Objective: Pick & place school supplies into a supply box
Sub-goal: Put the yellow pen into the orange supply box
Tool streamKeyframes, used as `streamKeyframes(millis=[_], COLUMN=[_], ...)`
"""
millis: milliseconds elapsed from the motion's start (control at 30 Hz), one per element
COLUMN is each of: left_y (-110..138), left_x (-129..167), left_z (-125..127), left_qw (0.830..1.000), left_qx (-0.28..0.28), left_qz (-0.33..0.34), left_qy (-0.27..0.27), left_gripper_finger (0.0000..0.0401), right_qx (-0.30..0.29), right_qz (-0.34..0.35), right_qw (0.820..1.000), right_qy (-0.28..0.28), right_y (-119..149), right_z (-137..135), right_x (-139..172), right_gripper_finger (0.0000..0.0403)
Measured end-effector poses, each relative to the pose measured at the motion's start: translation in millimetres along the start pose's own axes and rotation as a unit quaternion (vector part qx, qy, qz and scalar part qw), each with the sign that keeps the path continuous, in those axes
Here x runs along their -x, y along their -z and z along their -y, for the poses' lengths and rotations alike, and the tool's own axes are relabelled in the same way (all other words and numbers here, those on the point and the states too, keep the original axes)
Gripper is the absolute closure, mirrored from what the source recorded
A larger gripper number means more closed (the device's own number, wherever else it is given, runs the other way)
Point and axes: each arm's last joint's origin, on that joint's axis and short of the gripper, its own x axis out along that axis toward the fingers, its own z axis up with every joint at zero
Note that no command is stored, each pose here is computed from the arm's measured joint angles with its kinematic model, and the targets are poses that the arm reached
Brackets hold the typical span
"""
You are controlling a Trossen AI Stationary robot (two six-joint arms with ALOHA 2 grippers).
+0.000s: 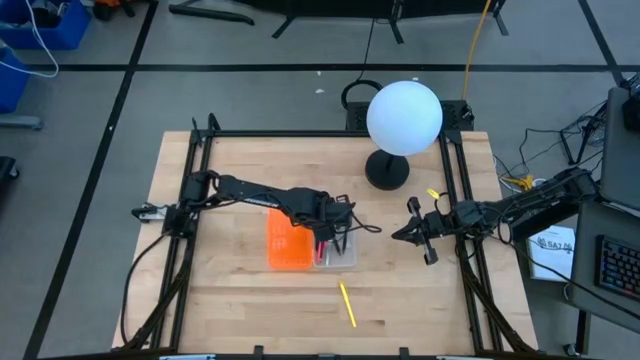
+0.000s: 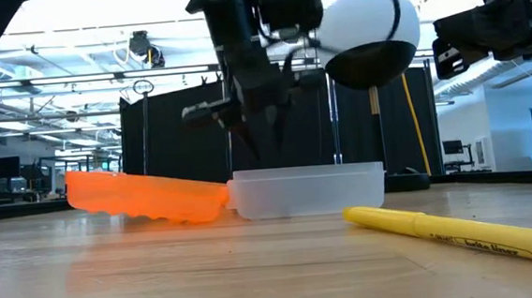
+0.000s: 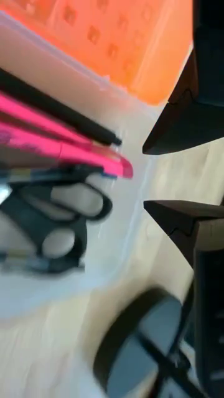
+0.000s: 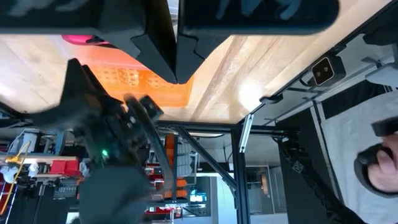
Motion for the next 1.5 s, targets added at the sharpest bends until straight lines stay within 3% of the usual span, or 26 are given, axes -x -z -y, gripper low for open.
streamKeyframes(millis=[200,300,433,567,667,800,933,1067,1200,1500], left_y=[-14,-26,-53,-82,-101,-120,-129,-135,-146,-179], left_x=[33,53,71,91,105,117,125,124,111,62], left_z=[-1,1,-2,-5,-4,3,6,0,-5,-8], left_qw=[0.998,0.99,0.957,0.923,0.904,0.896,0.878,0.853,0.843,0.856], left_qx=[0.025,0.077,0.145,0.162,0.155,0.131,0.17,0.22,0.227,0.269], left_qz=[0.026,0.097,0.243,0.333,0.376,0.4,0.428,0.454,0.468,0.437], left_qy=[-0.049,-0.061,-0.067,-0.103,-0.131,-0.145,-0.13,-0.133,-0.14,-0.066], left_gripper_finger=[0.0265,0.0266,0.0284,0.0316,0.0345,0.0392,0.0392,0.0396,0.0398,0.0394], right_qx=[0.008,0.008,0.008,0.009,0.019,0.021,0.02,0.016,-0.009,-0.047], right_qz=[-0.002,-0.002,-0.002,-0.001,0.003,0.002,0.003,0.003,0.006,0.002], right_qw=[1.0,1.0,1.0,1.0,1.0,1.0,1.0,1.0,1.0,0.999], right_qy=[0.0,0.0,0.0,0.0,0.0,0.0,0.0,0.0,0.0,0.0], right_y=[0,0,0,0,-1,0,-1,-1,-1,0], right_z=[0,0,0,0,0,0,0,0,0,0], right_x=[0,0,0,0,0,0,0,0,0,-1], right_gripper_finger=[0.0403,0.0403,0.0403,0.0403,0.0403,0.0403,0.0403,0.0403,0.0403,0.0403])
